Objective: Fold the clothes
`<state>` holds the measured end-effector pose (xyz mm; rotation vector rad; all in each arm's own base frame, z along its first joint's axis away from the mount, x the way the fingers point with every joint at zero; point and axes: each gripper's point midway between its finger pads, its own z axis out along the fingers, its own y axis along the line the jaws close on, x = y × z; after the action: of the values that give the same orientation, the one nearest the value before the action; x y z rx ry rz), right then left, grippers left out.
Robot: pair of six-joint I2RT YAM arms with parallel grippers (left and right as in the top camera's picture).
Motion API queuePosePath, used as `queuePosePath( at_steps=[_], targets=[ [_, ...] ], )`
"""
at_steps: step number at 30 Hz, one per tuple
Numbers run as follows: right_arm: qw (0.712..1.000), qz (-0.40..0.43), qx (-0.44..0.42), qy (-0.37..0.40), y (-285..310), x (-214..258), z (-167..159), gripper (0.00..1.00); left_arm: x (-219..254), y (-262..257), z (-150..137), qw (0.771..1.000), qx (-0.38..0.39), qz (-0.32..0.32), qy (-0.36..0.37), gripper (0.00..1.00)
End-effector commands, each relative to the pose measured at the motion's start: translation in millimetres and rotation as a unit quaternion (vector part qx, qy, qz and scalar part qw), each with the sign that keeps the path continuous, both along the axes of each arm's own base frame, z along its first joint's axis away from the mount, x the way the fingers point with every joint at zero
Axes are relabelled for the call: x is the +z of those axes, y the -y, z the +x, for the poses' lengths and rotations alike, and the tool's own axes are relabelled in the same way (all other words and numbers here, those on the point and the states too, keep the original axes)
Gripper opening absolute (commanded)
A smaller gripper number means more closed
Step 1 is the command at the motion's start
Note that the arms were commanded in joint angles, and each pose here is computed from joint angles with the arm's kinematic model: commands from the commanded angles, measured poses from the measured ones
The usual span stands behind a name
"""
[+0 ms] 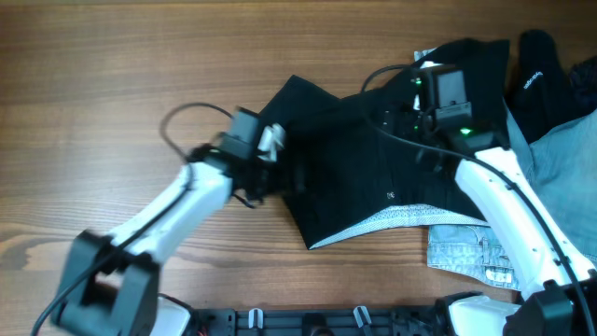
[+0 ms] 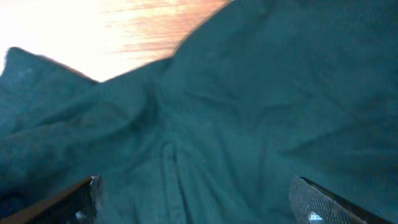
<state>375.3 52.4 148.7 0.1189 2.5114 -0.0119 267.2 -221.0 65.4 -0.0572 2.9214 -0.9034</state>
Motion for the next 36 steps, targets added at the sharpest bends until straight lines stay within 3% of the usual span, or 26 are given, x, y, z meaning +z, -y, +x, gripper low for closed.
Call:
queuePosePath(
  at_steps=[1,4,5,6,7,8,11,13,14,16,18,21,26,28,32,36],
  targets=[
    [1.0,-0.004,-0.016,0.0,18,7,-3,1.0,-30,42,-45,0.988,0.054,0.015,-0.141,0.98],
    [1.0,-0.006,-0.018,-0.009,21,5,-6,1.0,-50,58,-77,0.979,0.049,0.046,-0.191,0.95],
    [1.0,-0.007,-0.018,-0.011,21,4,-7,1.0,-53,61,-83,0.977,0.05,0.052,-0.199,0.88],
    [1.0,-0.007,-0.018,-0.014,21,3,-8,1.0,-54,61,-84,0.977,0.047,0.054,-0.199,0.62],
    [1.0,-0.007,-0.018,-0.016,21,3,-9,1.0,-55,60,-80,0.978,0.052,0.055,-0.193,0.24],
    [1.0,-0.007,-0.02,-0.018,22,2,-10,1.0,-56,56,-75,0.979,0.059,0.058,-0.188,0.04],
    [0.999,-0.002,-0.028,-0.027,22,0,-14,0.99,-50,20,-46,0.977,0.085,0.062,-0.185,0.04],
    [0.999,0.0,-0.029,-0.027,21,0,-14,0.98,-11,-40,10,0.983,0.096,0.06,-0.141,0.04],
    [0.999,0.012,-0.021,-0.03,17,-1,-15,0.97,24,-91,53,0.985,0.121,0.09,-0.088,0.04],
    [0.999,0.031,-0.009,-0.034,9,-2,-16,0.97,91,-178,109,0.97,0.184,0.16,0.01,0.04],
    [0.998,0.041,-0.024,-0.038,9,-3,-18,0.96,178,-261,132,0.939,0.29,0.167,0.08,0.04],
    [0.996,0.07,-0.02,-0.043,0,-5,-17,0.93,234,-292,128,0.928,0.336,0.108,0.117,0.04],
    [0.992,0.103,0.016,-0.07,-18,-17,-20,0.92,206,-307,110,0.923,0.348,0.159,0.051,0.04],
    [0.987,0.117,0.073,-0.079,-33,-20,-22,0.91,206,-307,111,0.923,0.347,0.158,0.051,0.04],
    [0.954,0.206,0.176,-0.126,-96,-43,-32,0.88,206,-314,112,0.917,0.353,0.176,0.058,0.04],
    [0.93,0.266,0.219,-0.128,-176,-80,-16,0.88,206,-314,112,0.917,0.353,0.178,0.057,0.04]
  ],
)
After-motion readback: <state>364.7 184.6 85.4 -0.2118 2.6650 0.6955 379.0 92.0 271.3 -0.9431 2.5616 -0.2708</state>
